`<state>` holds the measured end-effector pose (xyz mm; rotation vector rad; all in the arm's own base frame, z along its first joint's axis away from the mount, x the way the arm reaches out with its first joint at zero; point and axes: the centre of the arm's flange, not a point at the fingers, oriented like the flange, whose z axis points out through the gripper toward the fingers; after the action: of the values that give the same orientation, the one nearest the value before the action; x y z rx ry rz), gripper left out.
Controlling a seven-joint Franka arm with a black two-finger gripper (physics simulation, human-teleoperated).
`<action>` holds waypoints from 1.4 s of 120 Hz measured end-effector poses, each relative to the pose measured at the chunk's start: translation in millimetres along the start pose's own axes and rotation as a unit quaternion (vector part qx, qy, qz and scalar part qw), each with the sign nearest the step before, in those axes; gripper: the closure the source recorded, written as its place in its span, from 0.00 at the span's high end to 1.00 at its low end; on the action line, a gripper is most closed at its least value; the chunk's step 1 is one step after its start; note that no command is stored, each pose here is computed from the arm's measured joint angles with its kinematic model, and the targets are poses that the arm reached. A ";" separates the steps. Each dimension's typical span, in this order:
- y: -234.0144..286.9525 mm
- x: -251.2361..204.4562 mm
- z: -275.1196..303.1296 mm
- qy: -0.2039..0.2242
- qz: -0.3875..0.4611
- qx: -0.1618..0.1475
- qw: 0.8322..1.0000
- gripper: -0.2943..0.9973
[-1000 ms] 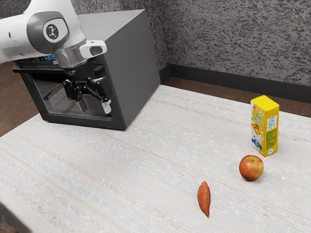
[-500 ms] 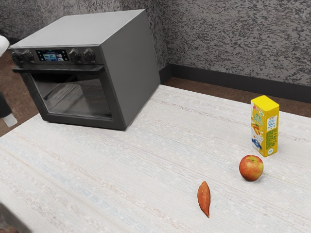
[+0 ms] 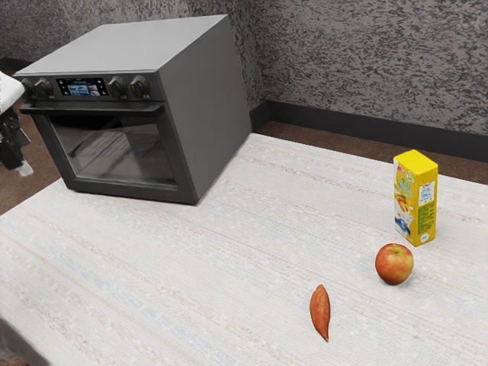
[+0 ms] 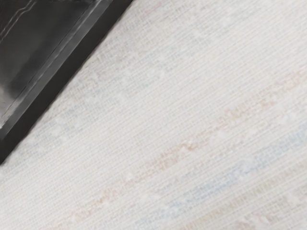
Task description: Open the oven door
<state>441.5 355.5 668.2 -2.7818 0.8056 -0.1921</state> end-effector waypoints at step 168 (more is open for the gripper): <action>-87.5 59.0 16.3 0.019 0.283 0.152 0.947 0.77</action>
<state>538.7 398.4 679.0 -2.1637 1.4078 -0.2394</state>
